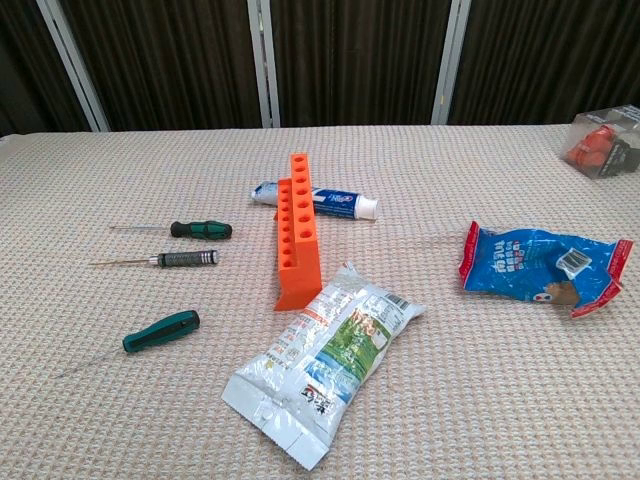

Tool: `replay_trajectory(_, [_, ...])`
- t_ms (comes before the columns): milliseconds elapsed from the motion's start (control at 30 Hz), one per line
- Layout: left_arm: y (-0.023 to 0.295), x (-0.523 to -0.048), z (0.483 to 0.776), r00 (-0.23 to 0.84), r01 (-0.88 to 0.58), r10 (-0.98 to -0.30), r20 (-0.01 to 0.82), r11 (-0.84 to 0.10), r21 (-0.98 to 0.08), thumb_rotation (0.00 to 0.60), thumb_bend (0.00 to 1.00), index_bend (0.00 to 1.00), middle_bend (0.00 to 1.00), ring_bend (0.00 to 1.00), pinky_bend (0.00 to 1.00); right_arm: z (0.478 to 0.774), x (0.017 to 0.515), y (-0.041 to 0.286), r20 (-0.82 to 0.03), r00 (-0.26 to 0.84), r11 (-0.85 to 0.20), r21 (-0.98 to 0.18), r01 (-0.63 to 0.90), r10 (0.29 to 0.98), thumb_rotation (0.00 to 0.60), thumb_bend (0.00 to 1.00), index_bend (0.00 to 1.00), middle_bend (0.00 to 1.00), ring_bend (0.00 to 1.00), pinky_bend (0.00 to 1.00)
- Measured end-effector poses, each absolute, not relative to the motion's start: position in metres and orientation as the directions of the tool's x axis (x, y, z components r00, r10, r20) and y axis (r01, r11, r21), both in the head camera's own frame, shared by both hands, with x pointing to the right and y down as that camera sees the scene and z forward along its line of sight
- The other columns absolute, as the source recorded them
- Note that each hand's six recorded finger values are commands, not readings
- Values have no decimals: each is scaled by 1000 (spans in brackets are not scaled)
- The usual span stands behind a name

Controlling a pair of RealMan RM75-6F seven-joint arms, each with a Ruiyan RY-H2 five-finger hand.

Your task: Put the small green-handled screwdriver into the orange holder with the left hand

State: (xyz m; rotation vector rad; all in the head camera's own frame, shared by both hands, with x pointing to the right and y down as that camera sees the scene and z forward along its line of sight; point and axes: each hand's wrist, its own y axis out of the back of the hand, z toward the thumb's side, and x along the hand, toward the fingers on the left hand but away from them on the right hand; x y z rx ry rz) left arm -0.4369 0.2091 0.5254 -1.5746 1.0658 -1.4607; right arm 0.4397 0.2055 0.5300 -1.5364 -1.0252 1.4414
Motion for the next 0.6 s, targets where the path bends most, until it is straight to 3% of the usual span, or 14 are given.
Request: replay_trajectory(600, [205,-437,527,31,-102,-924,381,-382,-918,600,137,301,25,0,0,526,438,209,-364,29,-365,-930,43,931,600,0,36,0,0,0])
